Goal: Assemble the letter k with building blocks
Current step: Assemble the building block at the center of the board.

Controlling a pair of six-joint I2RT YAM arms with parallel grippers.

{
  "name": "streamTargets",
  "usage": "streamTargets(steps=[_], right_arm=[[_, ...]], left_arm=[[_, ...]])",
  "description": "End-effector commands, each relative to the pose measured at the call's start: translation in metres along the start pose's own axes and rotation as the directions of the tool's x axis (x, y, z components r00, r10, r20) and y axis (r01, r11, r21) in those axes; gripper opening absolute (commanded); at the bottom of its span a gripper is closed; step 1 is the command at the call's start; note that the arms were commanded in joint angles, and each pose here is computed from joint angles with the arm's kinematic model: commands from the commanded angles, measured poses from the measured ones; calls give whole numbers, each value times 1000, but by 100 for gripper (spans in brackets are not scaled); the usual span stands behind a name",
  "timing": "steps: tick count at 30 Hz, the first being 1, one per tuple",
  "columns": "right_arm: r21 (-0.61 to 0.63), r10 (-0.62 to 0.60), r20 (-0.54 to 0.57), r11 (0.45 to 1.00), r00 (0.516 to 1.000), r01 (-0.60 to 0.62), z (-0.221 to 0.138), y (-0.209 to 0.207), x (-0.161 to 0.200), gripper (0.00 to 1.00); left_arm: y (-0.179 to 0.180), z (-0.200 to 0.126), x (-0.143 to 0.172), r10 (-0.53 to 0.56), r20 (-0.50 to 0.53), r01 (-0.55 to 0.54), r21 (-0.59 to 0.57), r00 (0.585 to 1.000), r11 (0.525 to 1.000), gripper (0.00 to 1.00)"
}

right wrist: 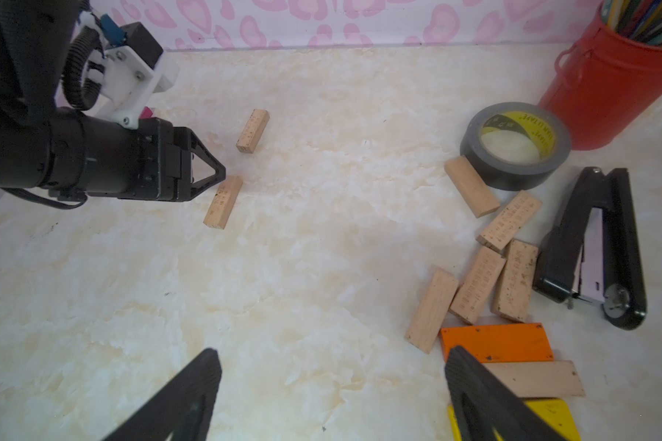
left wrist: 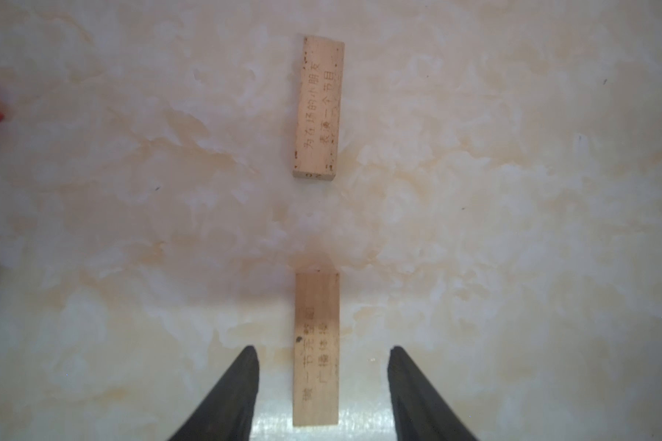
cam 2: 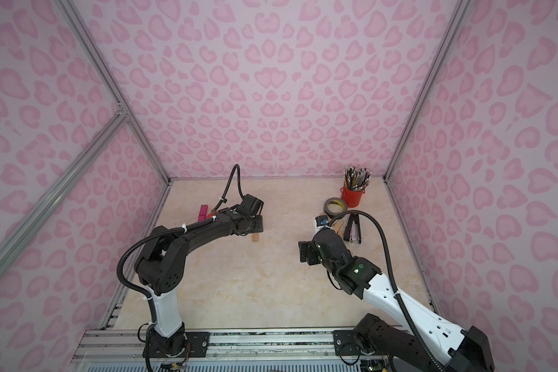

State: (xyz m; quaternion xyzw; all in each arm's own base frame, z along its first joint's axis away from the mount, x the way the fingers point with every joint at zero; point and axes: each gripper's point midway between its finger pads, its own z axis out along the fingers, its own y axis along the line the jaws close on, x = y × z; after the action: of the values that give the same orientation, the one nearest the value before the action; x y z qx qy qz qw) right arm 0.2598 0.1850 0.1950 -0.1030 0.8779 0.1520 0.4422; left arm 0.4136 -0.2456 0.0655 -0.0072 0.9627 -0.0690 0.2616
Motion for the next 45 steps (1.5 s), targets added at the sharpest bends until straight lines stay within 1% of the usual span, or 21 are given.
streamTargets(steps=[1,5,10,13,18,22,28,37,45], right_arm=[[-7,5,10,1000,1000,-5,1,2,-4,93],[-7,10,5,1000,1000,-10,2,1,-1,93],[-7,19,3,1000,1000,-19,1,0,1,93],[-6,19,3,1000,1000,-19,2,-1,1,93],[-9,25,7,1000,1000,-25,1,0,-2,93],[-9,27,9,1000,1000,-27,1,0,-3,93],[-1,34,6,999,999,-34,2,-2,-2,93],[-6,40,4,999,999,-40,3,-1,-3,93],[-3,38,-6,999,999,-38,6,-1,-3,93]], left_arm=[[-3,9,2,2,-29,-2,2,1000,1000,53],[-3,21,4,12,-53,-13,-9,999,1000,48],[5,32,8,16,-73,-19,-48,997,999,47],[8,36,12,16,-88,-21,-49,996,999,46],[7,40,17,21,-105,-25,-40,994,999,39],[6,42,16,24,-107,-27,-32,994,999,31],[8,45,11,31,-112,-37,-49,993,998,25],[14,55,0,34,-118,-41,-57,992,998,24],[15,64,-5,71,-128,-80,-64,989,995,24]])
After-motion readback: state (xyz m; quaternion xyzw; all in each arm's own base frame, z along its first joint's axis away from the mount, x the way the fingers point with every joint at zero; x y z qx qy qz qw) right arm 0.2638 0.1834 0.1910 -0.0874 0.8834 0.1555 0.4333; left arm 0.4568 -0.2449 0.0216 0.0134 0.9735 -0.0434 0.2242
